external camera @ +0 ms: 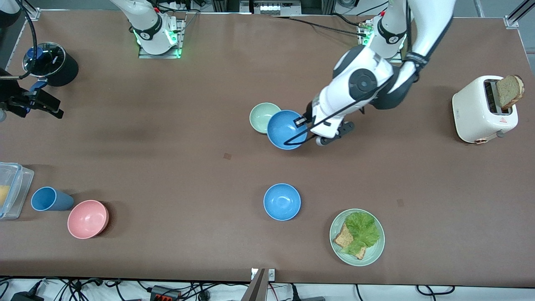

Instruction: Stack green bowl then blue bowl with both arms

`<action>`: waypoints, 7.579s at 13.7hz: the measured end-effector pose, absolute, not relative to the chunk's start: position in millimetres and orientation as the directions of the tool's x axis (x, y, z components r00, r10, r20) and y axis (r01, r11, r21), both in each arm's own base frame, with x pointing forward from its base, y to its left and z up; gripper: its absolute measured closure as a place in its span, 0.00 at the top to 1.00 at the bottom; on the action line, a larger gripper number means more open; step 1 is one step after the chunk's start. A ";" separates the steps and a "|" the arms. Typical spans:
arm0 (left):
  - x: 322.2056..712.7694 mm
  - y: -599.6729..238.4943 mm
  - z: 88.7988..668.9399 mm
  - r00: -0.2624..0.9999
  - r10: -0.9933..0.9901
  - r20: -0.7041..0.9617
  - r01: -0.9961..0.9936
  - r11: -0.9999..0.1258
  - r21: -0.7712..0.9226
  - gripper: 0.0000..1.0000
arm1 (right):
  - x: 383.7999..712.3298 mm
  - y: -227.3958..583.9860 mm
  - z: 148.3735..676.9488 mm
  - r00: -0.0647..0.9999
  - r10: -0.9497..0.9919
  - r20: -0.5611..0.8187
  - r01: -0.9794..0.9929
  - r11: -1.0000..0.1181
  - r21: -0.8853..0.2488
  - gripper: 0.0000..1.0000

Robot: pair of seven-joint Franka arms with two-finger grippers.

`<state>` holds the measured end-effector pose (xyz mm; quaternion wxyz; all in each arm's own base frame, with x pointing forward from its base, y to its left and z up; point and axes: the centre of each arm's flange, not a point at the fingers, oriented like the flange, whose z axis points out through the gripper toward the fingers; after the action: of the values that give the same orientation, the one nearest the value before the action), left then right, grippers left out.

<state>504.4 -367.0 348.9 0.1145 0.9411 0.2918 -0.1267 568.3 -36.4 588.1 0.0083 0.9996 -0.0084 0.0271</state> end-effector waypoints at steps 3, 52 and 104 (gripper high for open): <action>478.2 -381.6 331.0 0.775 0.559 -0.294 0.613 -0.778 0.137 0.05 | 568.0 -35.6 587.8 0.999 -0.015 0.051 -0.016 -1.000 0.016 1.00; 388.1 -422.4 264.8 0.690 0.669 -0.275 0.720 -0.672 0.173 0.35 | 569.0 -40.9 589.2 0.998 -0.024 0.063 -0.025 -1.000 0.016 1.00; 589.4 -19.0 534.0 0.984 0.057 -0.167 0.069 -0.996 0.065 1.00 | 570.0 -36.8 587.1 0.998 -0.017 0.058 -0.018 -1.000 0.016 1.00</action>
<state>589.4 -19.0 534.0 0.0351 0.9954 0.0316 -0.0830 570.0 -36.8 587.1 0.0083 0.9995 -0.0088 0.0288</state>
